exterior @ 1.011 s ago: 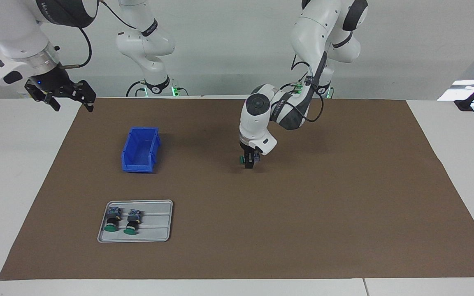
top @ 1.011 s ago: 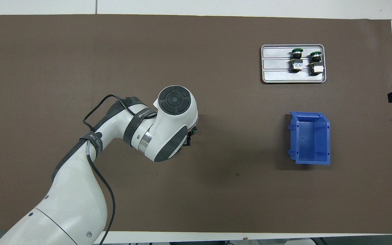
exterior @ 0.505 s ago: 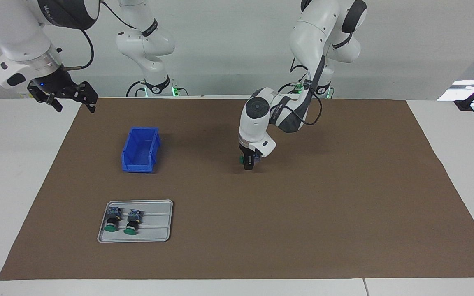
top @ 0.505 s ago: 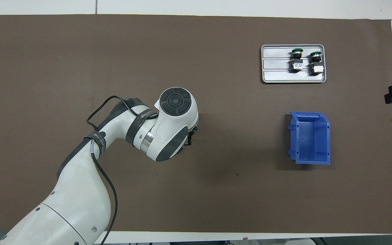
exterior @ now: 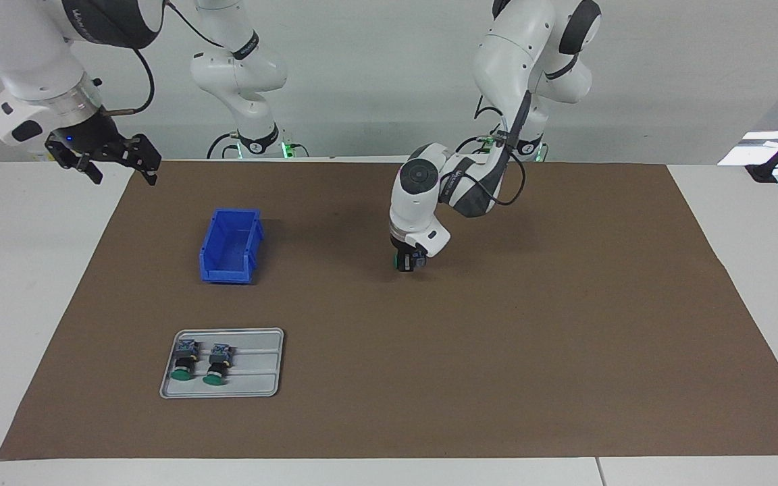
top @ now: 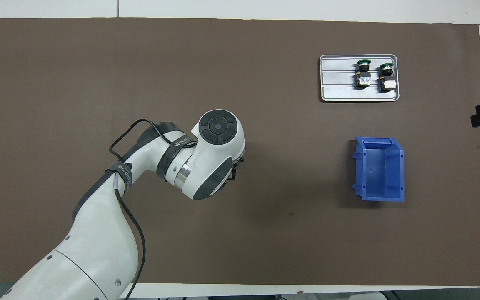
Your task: Place and press button with both arms
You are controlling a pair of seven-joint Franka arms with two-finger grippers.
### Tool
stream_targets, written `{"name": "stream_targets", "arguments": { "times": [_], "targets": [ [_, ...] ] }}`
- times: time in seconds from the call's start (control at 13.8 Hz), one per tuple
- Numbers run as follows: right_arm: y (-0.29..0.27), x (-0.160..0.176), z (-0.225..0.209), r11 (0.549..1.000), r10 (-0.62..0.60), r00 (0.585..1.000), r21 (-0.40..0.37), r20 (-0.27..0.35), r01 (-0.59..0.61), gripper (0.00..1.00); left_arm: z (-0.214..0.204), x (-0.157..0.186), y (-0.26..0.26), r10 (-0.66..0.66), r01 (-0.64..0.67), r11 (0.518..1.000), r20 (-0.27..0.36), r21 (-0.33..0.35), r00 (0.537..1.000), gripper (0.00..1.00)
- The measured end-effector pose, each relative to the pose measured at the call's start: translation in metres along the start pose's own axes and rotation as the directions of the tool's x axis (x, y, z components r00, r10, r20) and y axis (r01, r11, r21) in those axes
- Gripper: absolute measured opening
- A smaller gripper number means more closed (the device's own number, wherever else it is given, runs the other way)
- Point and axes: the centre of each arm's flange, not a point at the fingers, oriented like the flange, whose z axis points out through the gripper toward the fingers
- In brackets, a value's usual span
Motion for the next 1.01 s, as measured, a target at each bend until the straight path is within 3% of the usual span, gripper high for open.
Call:
{"name": "stream_targets", "arguments": {
  "times": [0.36,0.58,1.01],
  "targets": [
    [0.0,0.0,0.0,1.0,0.0,1.0,0.0,0.0,0.0,0.98,-0.004,0.0,0.001,-0.004,0.004,1.0,-0.003,0.003,1.0,0.33],
    [0.0,0.0,0.0,1.0,0.0,1.0,0.0,0.0,0.0,0.98,-0.027,0.006,0.008,-0.018,0.018,1.0,0.012,-0.024,1.0,0.33],
    [0.0,0.0,0.0,1.0,0.0,1.0,0.0,0.0,0.0,0.98,-0.098,0.062,0.011,-0.029,0.032,0.996,0.042,-0.077,0.999,0.33]
  ]
}}
